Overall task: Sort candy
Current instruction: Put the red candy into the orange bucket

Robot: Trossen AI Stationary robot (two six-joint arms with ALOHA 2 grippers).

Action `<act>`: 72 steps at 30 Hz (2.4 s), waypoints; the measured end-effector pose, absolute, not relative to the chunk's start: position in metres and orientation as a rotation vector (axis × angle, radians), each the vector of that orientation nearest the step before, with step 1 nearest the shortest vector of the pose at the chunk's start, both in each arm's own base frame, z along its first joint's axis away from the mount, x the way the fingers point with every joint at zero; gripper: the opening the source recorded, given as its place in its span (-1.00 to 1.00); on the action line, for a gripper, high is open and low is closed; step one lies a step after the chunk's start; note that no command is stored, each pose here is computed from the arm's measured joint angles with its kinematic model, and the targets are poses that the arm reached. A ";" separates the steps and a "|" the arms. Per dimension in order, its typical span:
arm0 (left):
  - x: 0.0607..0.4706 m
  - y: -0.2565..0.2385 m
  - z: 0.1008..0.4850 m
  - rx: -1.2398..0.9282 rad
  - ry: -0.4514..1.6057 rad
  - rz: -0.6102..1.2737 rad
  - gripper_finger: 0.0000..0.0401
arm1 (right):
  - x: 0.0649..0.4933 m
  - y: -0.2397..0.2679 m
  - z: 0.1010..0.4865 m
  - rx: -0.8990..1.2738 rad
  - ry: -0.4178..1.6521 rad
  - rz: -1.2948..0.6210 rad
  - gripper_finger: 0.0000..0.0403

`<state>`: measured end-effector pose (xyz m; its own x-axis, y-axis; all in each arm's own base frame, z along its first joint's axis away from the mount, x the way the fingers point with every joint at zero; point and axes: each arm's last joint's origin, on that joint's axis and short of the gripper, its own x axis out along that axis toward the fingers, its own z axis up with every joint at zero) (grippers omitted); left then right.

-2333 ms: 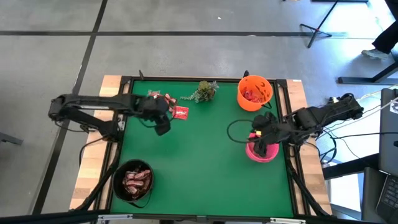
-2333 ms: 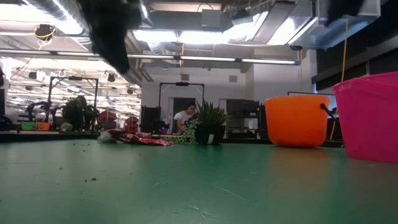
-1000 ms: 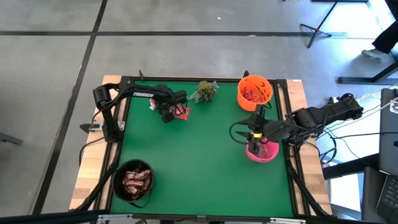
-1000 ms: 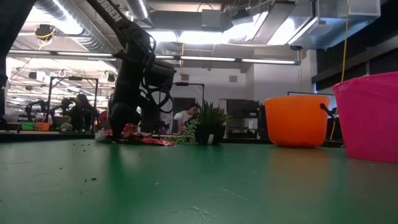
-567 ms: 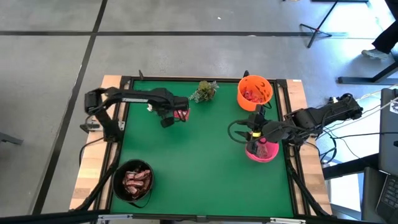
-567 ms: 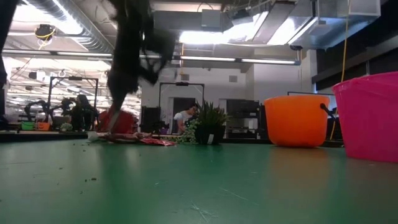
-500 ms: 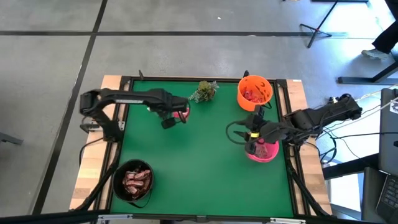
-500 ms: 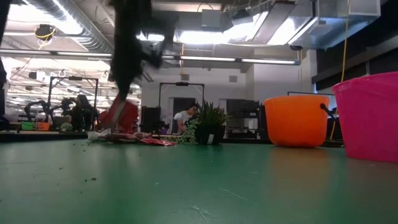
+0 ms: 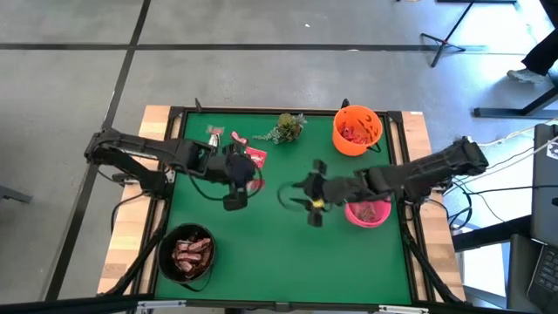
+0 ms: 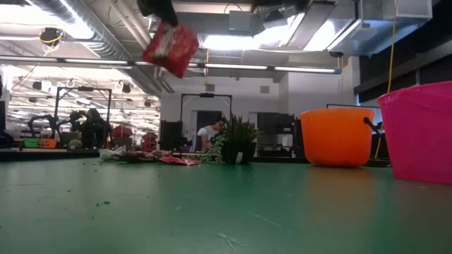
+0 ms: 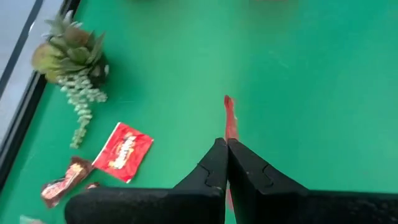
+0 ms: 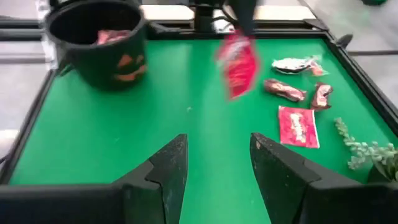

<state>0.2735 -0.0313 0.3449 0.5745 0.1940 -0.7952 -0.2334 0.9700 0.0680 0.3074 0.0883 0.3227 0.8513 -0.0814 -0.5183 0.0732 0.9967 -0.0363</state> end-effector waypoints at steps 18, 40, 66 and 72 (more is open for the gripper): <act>0.279 -0.045 0.348 -0.014 0.858 0.208 -1.00 | 0.391 0.029 0.263 0.166 0.468 0.173 0.21; 0.271 -0.040 0.285 -0.061 1.088 0.129 -0.99 | 0.378 -0.001 0.243 0.040 0.712 0.052 0.25; 0.282 -0.072 0.140 -0.090 1.357 0.002 0.31 | 0.328 -0.041 0.307 -0.064 0.628 0.015 0.25; 0.285 -0.072 0.127 -0.056 1.388 0.028 0.24 | 0.318 -0.039 0.309 -0.064 0.687 0.027 0.25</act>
<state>0.2847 -0.0722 0.1270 0.1814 -0.0131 -0.9833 -0.0526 0.9984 -0.0230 0.3180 -0.0391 0.3087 0.7728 0.0038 -0.6347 -0.0458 0.9977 -0.0498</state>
